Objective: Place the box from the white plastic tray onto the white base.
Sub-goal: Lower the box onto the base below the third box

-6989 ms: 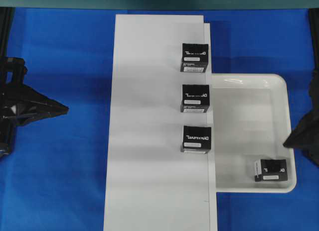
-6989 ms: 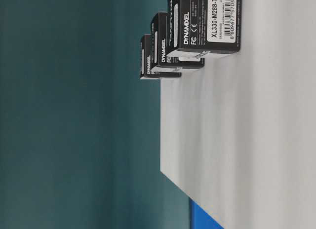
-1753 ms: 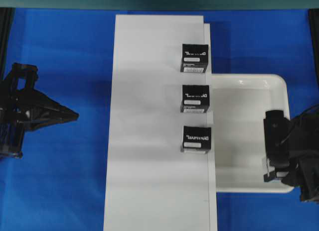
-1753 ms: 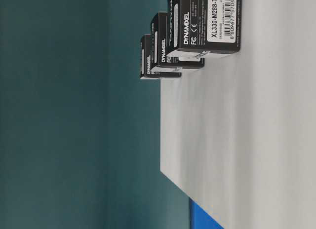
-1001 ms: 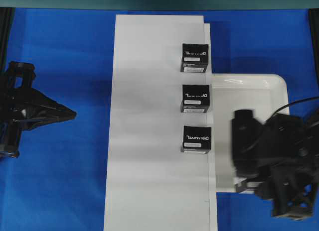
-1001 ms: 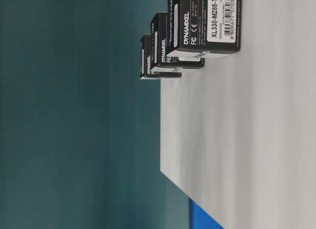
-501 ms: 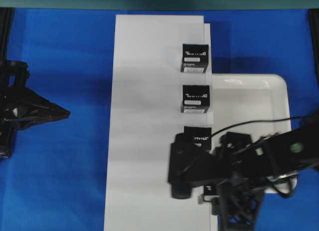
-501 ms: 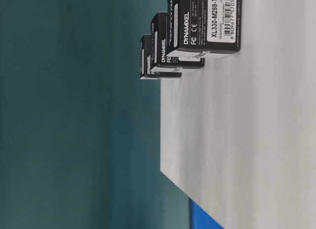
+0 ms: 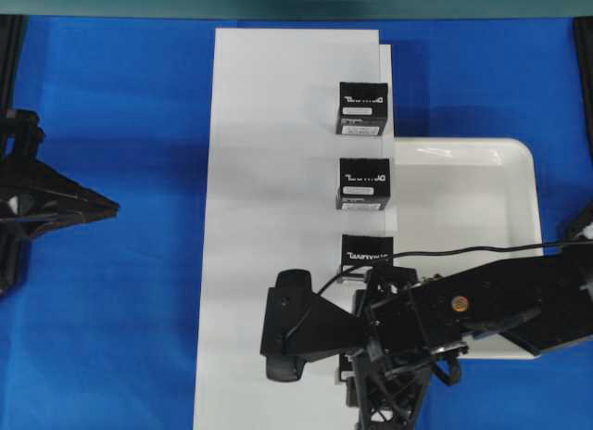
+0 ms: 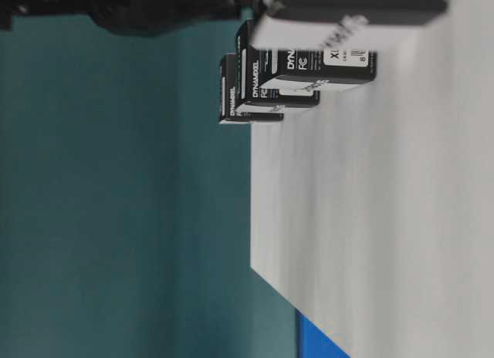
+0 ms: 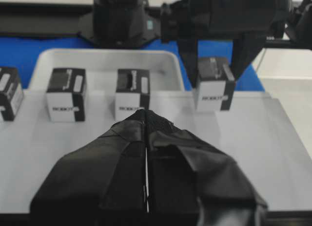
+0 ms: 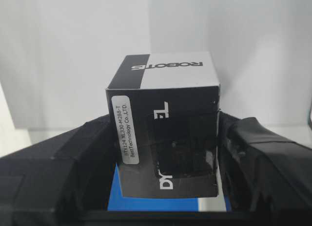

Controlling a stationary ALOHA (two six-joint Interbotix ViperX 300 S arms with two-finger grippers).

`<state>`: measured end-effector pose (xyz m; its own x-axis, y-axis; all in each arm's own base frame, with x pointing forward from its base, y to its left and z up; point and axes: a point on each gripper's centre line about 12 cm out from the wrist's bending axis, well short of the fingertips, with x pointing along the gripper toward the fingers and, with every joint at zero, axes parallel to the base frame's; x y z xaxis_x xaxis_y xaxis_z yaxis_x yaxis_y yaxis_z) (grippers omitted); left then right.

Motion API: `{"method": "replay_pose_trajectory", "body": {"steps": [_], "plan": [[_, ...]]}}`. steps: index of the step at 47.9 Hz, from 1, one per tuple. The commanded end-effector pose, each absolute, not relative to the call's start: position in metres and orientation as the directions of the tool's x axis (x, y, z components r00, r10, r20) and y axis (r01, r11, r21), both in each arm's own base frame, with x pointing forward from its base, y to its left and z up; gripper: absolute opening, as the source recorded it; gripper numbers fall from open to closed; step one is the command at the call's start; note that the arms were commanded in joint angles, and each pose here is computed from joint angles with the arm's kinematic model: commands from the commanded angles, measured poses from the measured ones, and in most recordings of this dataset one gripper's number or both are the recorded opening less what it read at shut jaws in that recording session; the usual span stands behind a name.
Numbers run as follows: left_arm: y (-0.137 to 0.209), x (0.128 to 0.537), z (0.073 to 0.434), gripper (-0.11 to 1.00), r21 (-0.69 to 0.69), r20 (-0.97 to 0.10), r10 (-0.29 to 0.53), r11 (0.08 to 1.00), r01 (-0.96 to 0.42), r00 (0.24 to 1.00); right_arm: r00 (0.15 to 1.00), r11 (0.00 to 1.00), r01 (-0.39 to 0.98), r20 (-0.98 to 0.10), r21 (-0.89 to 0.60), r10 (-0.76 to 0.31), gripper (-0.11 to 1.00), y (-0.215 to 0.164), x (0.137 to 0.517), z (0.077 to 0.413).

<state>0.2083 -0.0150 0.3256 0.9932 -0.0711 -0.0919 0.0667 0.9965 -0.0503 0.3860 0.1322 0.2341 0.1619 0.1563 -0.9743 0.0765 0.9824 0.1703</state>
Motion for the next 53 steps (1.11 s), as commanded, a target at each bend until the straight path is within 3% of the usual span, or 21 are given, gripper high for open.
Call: {"method": "replay_pose_trajectory", "body": {"steps": [1, 53], "plan": [[-0.017, 0.209, 0.334, -0.05, -0.049, -0.074, -0.082, 0.996, 0.078, 0.994, 0.153, 0.983, 0.086, -0.977, 0.163, 0.148, 0.61, 0.130, 0.391, 0.225], [-0.020, 0.201, 0.339, -0.05, -0.050, -0.064, -0.098, 0.994, 0.095, 0.993, 0.123, 0.987, 0.096, -0.985, 0.131, 0.119, 0.61, 0.121, 0.384, 0.200]]}}
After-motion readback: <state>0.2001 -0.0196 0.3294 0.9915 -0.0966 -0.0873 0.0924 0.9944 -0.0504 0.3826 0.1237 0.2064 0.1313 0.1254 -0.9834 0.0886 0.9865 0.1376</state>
